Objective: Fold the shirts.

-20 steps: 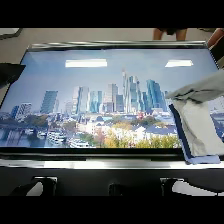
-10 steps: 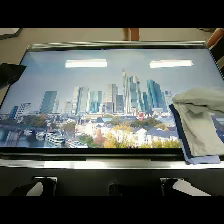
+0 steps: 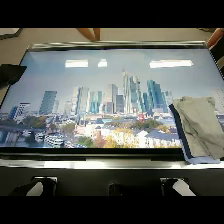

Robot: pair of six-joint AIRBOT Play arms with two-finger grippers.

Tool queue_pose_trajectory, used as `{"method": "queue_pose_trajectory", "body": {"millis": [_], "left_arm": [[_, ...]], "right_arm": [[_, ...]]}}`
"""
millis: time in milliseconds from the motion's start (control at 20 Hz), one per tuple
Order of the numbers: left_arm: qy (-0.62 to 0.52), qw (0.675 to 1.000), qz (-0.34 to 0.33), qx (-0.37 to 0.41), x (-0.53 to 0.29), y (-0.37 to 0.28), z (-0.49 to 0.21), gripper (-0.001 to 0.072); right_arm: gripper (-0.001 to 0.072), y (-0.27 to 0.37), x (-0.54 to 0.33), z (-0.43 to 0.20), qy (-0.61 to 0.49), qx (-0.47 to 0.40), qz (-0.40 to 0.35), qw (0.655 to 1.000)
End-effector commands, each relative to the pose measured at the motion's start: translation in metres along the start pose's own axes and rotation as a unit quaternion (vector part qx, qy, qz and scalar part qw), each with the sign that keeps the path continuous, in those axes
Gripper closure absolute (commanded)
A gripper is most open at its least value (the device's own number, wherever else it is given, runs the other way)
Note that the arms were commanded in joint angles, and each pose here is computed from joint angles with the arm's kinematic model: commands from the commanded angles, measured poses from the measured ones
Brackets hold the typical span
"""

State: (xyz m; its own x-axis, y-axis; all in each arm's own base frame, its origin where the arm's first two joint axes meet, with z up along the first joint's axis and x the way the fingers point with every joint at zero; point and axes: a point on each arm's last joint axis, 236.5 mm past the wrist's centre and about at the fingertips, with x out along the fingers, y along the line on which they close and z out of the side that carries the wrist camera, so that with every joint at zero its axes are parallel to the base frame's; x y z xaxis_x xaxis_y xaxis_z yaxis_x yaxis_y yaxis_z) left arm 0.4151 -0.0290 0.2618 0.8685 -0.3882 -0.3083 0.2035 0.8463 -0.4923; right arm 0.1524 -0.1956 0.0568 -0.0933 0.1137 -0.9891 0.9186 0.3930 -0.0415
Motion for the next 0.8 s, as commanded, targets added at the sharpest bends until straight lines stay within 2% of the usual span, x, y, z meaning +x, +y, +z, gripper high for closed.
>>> {"method": "queue_pose_trajectory", "body": {"millis": [0, 50, 100, 200, 250, 300, 350, 450, 500, 550, 600, 650, 700, 750], "left_arm": [[0.000, 1.000, 0.000, 0.000, 0.000, 0.000, 0.000, 0.0668], [0.000, 1.000, 0.000, 0.000, 0.000, 0.000, 0.000, 0.0668], [-0.003, 1.000, 0.001, 0.000, 0.000, 0.000, 0.002, 0.0669], [-0.025, 1.000, 0.000, 0.011, -0.006, -0.006, 0.019, 0.0670], [-0.050, 0.998, 0.000, 0.025, -0.013, -0.014, 0.038, 0.0670], [-0.082, 0.995, 0.005, 0.063, -0.023, -0.024, 0.064, 0.0671], [-0.108, 0.988, 0.028, 0.106, -0.033, -0.027, 0.088, 0.0672], [-0.120, 0.973, 0.119, 0.156, -0.036, -0.008, 0.120, 0.0673], [-0.093, 0.967, 0.175, 0.163, -0.026, 0.013, 0.118, 0.0673], [-0.047, 0.960, 0.220, 0.166, -0.010, 0.032, 0.101, 0.0673], [0.019, 0.952, 0.257, 0.166, 0.009, 0.051, 0.069, 0.0672], [0.096, 0.943, 0.277, 0.156, 0.025, 0.063, 0.028, 0.0669], [0.184, 0.931, 0.279, 0.145, 0.040, 0.070, -0.022, 0.0597], [0.274, 0.911, 0.279, 0.130, 0.046, 0.075, -0.076, 0.0253]], "right_arm": [[0.0582, -0.018, 0.028, -0.011, 0.022, -0.005, -0.037, 0.999], [0.0330, -0.017, 0.028, -0.007, 0.015, -0.006, -0.035, 0.999], [0.0153, -0.014, 0.023, 0.004, -0.010, -0.010, -0.029, 0.999], [0.0142, 0.012, -0.016, 0.040, -0.104, -0.044, 0.025, 0.993], [0.0147, 0.037, -0.061, 0.070, -0.194, -0.077, 0.075, 0.975], [0.0148, 0.065, -0.118, 0.093, -0.294, -0.107, 0.122, 0.942], [0.0150, 0.098, -0.189, 0.105, -0.401, -0.149, 0.158, 0.890], [0.0152, 0.162, -0.293, 0.083, -0.540, -0.225, 0.203, 0.785], [0.0154, 0.205, -0.320, 0.053, -0.567, -0.269, 0.236, 0.742], [0.0154, 0.244, -0.317, 0.021, -0.552, -0.307, 0.267, 0.728], [0.0154, 0.281, -0.295, -0.011, -0.508, -0.342, 0.289, 0.737], [0.0153, 0.312, -0.252, -0.043, -0.437, -0.372, 0.289, 0.766], [0.0151, 0.334, -0.205, -0.071, -0.362, -0.395, 0.275, 0.798], [0.0147, 0.346, -0.150, -0.102, -0.274, -0.419, 0.243, 0.831]]}}
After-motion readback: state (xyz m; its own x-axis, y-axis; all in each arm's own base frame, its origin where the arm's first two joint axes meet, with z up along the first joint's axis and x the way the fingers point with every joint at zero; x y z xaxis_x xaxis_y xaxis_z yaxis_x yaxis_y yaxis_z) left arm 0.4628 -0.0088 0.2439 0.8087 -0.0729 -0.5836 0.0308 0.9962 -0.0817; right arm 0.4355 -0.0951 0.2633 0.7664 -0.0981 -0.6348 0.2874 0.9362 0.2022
